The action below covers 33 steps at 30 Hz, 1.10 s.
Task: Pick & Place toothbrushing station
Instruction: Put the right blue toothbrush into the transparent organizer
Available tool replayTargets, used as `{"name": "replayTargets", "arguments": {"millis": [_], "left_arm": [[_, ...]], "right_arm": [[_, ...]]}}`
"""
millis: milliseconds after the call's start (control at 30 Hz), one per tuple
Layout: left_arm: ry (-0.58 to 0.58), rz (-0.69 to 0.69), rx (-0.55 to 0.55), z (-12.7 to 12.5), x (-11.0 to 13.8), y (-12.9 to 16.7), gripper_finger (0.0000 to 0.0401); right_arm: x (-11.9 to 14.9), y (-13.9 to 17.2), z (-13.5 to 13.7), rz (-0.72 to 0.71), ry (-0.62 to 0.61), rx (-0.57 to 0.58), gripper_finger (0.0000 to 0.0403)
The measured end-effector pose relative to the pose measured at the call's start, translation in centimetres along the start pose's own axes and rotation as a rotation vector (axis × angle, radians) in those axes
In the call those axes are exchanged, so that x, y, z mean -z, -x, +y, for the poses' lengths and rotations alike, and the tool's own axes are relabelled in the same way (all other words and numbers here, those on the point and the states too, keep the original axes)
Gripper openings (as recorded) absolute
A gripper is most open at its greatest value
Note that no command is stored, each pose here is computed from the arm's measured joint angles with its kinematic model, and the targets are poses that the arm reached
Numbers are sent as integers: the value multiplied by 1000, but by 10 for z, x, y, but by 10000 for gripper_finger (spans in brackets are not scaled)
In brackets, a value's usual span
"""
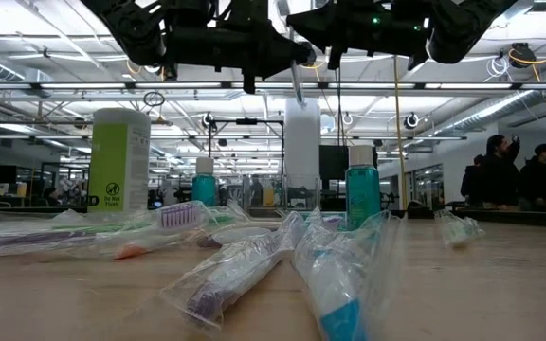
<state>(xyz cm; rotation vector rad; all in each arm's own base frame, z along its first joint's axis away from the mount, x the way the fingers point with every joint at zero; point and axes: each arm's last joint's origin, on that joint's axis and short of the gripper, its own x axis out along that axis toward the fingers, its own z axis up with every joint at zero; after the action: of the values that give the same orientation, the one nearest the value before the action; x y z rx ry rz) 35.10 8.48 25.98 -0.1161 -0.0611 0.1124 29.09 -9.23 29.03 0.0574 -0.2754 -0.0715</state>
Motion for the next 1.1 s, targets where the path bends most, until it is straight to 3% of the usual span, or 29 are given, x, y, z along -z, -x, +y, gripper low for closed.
{"name": "replayTargets", "arguments": {"millis": [67,267,533,1100], "left_arm": [[-1,0,-1,0,0,0,29],[2,6,-1,0,1,0,29],[-11,10,-6,1,1,0,9],[-6,92,-94,18,6,4,9]], "right_arm": [[0,0,0,1,-1,0,6],[1,0,0,10,-3,3,17],[1,0,-2,10,3,39,56],[9,16,-10,43,19,97,152]]}}
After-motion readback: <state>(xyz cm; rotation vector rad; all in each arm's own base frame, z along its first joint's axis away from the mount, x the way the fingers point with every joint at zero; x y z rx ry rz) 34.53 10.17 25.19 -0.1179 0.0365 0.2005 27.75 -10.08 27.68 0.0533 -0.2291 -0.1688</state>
